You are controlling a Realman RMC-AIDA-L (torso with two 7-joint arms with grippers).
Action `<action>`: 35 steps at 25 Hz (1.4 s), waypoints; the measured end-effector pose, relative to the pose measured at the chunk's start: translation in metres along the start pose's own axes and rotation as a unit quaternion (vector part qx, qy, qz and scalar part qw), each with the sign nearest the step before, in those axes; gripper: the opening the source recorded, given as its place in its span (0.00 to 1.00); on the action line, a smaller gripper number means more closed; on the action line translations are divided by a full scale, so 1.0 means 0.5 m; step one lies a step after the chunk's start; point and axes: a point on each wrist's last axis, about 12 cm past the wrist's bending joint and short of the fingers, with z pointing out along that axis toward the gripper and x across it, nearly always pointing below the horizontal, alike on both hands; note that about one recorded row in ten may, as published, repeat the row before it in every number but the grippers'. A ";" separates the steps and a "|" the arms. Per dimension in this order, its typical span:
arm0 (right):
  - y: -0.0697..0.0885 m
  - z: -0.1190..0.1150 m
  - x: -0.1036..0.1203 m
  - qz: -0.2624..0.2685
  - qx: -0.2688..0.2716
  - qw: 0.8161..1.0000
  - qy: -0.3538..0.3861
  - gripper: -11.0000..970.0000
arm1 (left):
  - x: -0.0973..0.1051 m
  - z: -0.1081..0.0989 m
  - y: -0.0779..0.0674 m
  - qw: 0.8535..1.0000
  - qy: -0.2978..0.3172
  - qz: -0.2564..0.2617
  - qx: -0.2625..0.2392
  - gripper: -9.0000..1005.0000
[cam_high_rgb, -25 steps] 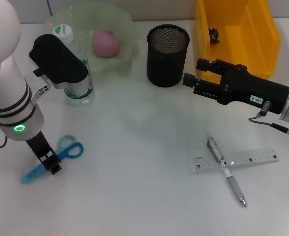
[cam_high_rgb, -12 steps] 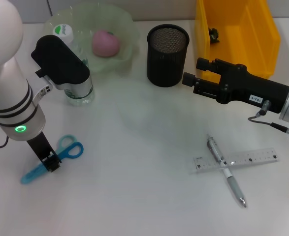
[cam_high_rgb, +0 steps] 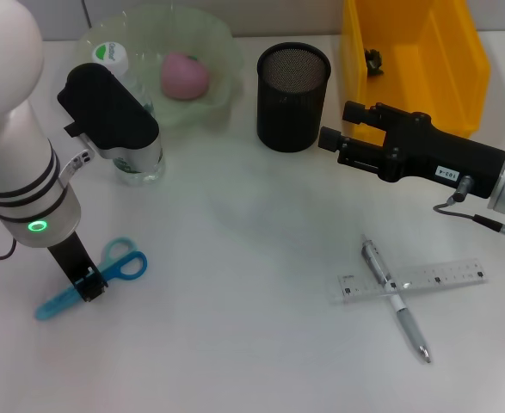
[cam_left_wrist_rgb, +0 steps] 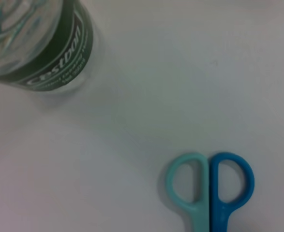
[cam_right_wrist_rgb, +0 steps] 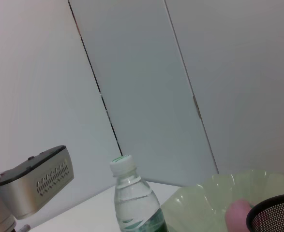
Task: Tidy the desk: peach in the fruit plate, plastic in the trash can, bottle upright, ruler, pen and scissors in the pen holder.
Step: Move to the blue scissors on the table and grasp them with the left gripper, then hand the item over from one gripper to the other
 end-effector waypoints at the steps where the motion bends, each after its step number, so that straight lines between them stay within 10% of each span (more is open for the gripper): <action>1: 0.000 0.000 0.000 0.000 0.000 1.000 0.000 0.74 | 0.000 0.001 0.000 1.000 0.001 0.001 0.000 0.29; 25: -0.006 -0.007 -0.005 0.012 0.019 0.999 -0.027 0.74 | -0.007 -0.010 0.005 1.000 -0.015 0.000 -0.011 0.24; 35: -0.022 -0.032 -0.001 0.026 0.062 0.997 -0.048 0.74 | -0.004 -0.082 0.009 0.994 -0.098 -0.010 -0.047 0.24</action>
